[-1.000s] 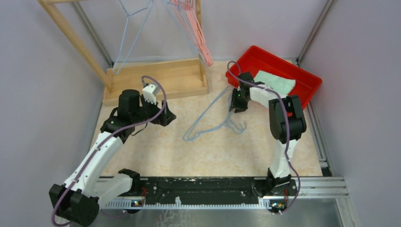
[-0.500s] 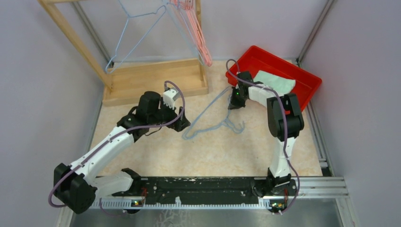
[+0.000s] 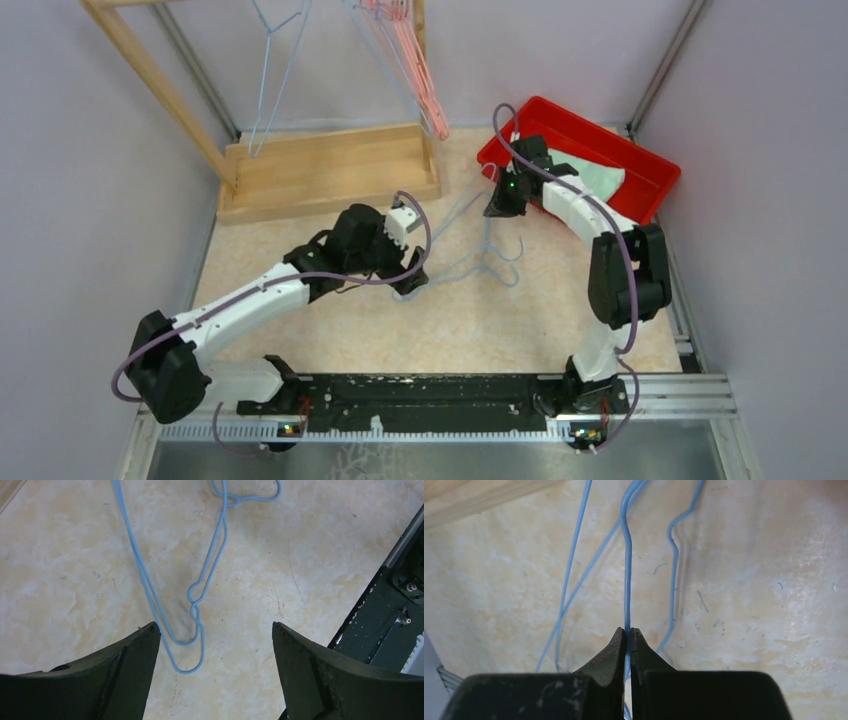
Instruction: Organize the hangers
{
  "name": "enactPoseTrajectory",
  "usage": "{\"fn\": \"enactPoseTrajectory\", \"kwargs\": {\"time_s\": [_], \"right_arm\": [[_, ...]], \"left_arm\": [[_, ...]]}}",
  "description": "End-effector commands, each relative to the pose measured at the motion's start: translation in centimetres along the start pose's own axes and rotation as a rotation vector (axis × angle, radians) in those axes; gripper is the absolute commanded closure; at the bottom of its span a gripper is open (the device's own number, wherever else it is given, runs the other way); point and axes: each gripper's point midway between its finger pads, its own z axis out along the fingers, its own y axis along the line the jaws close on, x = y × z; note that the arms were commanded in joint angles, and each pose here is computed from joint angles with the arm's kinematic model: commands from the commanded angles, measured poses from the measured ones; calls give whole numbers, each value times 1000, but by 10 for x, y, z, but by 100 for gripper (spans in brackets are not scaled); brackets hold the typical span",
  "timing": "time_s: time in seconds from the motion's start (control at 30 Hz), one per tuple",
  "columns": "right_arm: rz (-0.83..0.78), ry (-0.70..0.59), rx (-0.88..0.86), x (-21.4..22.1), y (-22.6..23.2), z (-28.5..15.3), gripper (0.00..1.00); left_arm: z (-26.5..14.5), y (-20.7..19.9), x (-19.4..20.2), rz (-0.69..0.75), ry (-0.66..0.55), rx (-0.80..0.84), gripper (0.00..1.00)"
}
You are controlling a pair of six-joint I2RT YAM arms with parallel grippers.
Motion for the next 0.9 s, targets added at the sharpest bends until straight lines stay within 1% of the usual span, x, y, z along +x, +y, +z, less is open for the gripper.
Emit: {"fn": "enactPoseTrajectory", "kwargs": {"time_s": [0.0,0.13,0.27,0.37,0.4,0.53,0.67,0.87], "right_arm": [[-17,-81,-137,-27,46,-39,100],[-12,-75,-196,-27,63,-48,100],[-18,-74,-226,-27,72,-58,100],[-20,-67,-257,-27,79,-63,100],[-27,-85,-289,-30,88,-75,100],[-20,-96,-352,-36,105,-94,100],[-29,-100,-390,-39,118,-111,100],[-33,-60,-443,-27,130,-126,100]], "left_arm": [[10,-17,-39,96,-97,13,13],[27,-29,-46,136,-101,35,13],[42,-34,-44,148,-93,44,14],[50,-38,-39,140,-86,56,14],[53,-39,-35,137,-83,57,14],[64,-39,-23,132,-64,58,14],[74,-36,-16,119,-50,37,14],[87,-20,-18,90,-85,-56,14]]}}
